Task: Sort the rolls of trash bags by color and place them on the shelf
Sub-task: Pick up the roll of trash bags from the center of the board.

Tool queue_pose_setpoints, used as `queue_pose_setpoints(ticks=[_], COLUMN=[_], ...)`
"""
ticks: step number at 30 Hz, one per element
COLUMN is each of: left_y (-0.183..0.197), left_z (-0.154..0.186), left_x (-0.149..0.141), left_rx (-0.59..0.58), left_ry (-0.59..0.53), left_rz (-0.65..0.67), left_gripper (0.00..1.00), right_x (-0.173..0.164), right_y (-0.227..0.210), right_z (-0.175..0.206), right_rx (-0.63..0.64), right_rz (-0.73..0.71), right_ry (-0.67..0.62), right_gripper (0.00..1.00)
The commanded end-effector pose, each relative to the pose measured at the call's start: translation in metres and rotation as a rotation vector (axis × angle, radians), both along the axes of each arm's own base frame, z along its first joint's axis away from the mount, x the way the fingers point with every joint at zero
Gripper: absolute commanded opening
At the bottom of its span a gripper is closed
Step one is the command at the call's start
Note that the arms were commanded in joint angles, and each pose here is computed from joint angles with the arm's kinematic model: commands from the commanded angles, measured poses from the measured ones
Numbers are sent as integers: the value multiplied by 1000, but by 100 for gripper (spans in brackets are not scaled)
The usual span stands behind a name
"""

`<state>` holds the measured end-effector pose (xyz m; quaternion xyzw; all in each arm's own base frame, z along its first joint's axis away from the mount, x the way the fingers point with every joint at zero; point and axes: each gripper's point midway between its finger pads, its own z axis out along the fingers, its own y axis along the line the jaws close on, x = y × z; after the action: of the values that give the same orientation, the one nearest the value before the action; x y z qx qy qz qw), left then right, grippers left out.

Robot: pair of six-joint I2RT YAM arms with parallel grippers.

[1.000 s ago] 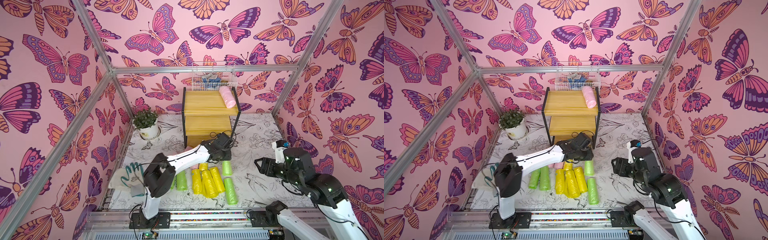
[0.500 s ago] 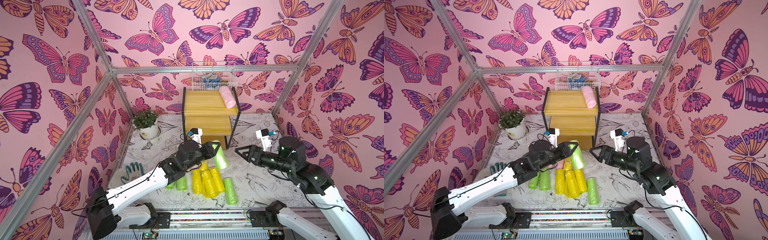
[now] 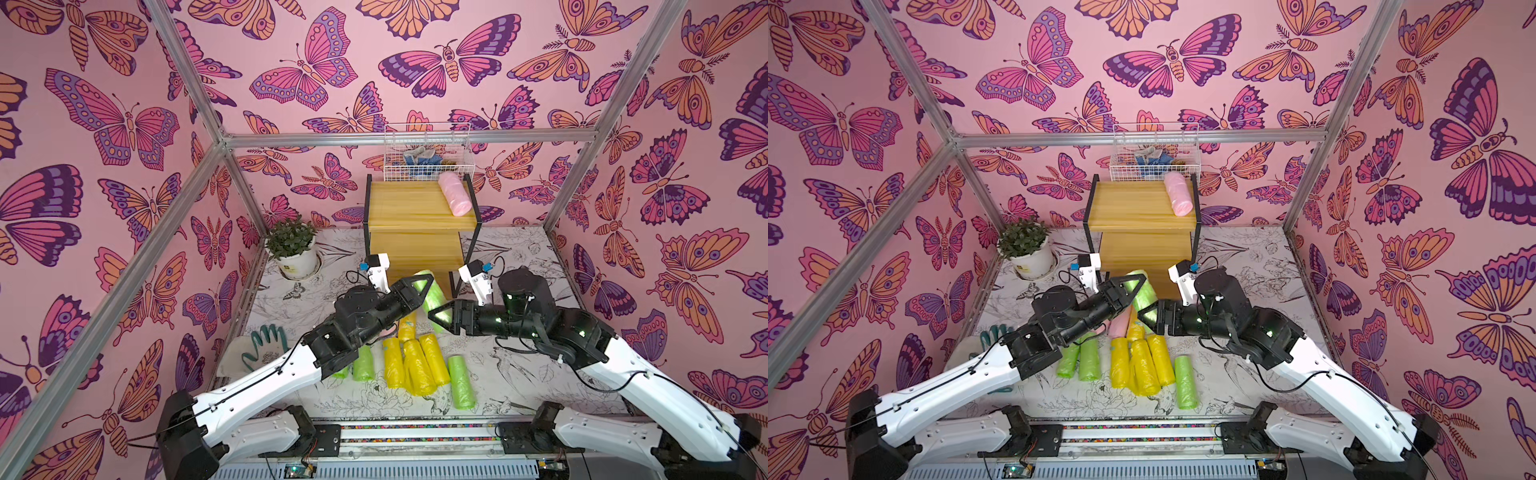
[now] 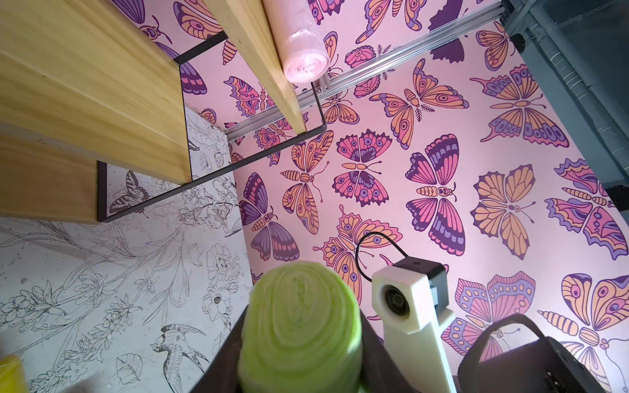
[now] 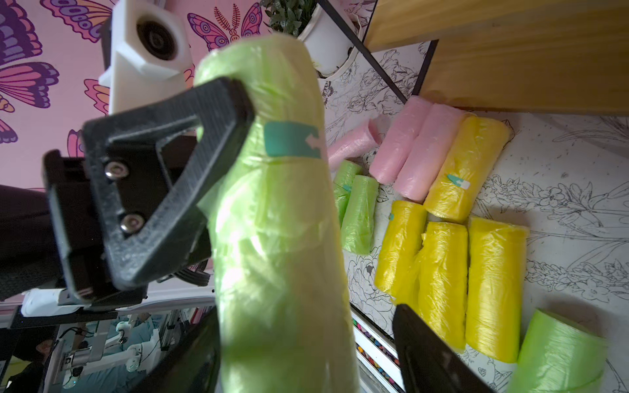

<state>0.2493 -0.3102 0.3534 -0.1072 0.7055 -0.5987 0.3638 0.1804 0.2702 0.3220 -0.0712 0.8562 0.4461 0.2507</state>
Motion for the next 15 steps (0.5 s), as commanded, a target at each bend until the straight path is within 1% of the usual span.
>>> queue_pose_setpoints(ticks=[1, 4, 7, 10, 13, 15], left_y=[10, 13, 14, 17, 20, 21], left_z=[15, 15, 16, 17, 19, 22], left_x=[1, 2, 3, 4, 7, 9], left_rx=[-70, -73, -76, -77, -77, -79], left_ry=[-29, -29, -30, -32, -39, -45], left_rz=[30, 37, 40, 55, 68, 68], left_gripper=[0, 0, 0, 0, 0, 0], right_x=[1, 0, 0, 0, -1, -2], right_y=[-4, -6, -6, -5, 2, 7], right_z=[7, 8, 9, 6, 2, 1], right_rx=[-8, -3, 2, -1, -3, -1], right_rz=[-17, -21, -21, -20, 4, 18], right_ry=[-33, -39, -41, -26, -5, -2], right_gripper=[75, 70, 57, 47, 45, 48])
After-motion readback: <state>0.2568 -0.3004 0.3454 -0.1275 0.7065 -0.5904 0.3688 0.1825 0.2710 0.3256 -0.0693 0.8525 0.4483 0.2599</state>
